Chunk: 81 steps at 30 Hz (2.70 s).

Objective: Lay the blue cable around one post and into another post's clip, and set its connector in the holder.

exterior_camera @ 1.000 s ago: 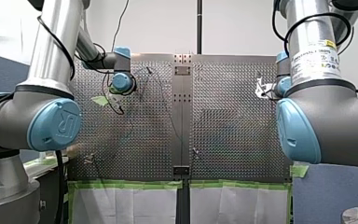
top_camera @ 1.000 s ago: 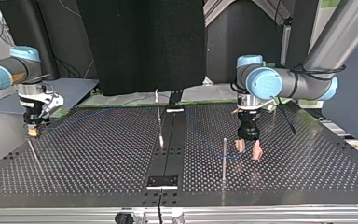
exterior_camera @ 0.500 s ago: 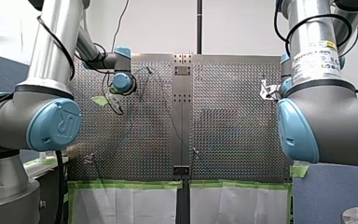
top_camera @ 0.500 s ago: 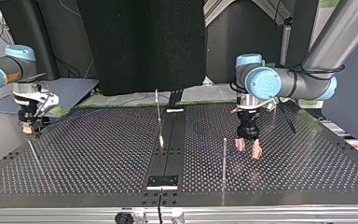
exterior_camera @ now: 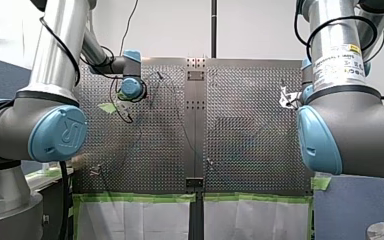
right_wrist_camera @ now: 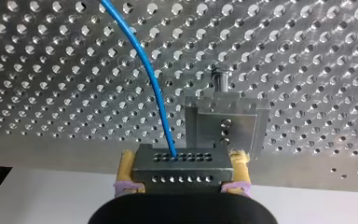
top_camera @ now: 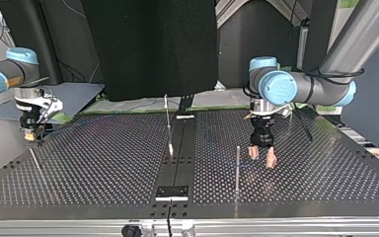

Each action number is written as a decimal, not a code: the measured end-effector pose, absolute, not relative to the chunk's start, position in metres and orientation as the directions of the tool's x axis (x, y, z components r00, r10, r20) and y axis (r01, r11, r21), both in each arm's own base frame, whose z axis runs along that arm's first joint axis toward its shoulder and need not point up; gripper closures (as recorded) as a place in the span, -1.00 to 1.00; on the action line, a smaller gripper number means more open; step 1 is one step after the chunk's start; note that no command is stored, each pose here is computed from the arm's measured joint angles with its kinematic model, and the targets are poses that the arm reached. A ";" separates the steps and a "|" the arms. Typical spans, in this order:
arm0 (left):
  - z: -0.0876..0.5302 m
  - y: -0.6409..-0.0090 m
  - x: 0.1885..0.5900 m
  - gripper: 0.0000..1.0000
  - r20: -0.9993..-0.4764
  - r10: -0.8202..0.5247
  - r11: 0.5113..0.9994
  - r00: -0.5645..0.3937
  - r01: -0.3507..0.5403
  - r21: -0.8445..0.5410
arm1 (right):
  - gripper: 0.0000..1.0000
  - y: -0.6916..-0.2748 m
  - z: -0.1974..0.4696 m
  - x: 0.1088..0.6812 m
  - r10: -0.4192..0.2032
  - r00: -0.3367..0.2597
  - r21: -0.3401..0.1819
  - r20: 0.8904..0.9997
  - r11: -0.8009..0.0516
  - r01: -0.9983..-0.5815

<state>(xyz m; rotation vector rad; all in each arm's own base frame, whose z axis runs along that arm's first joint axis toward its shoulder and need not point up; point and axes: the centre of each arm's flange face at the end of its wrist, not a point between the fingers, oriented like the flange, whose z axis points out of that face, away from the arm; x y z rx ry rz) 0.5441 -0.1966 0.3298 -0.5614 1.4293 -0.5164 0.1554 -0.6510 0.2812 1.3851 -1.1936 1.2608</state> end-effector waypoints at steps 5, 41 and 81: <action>0.330 -0.197 0.544 -1.00 -0.766 -0.639 0.768 0.076 -0.003 -0.641 | -0.26 -0.653 0.282 0.158 -0.067 0.019 0.008 0.998 -0.159 -0.987; 0.330 -0.194 0.545 -1.00 -0.766 -0.637 0.768 0.081 -0.007 -0.640 | -0.26 -0.641 0.305 0.127 0.017 -0.092 -0.087 0.996 -0.188 -0.978; 0.329 -0.192 0.546 -1.00 -0.766 -0.638 0.768 0.081 -0.011 -0.640 | -0.26 -0.647 0.289 0.136 0.029 -0.121 -0.106 0.992 -0.309 -0.945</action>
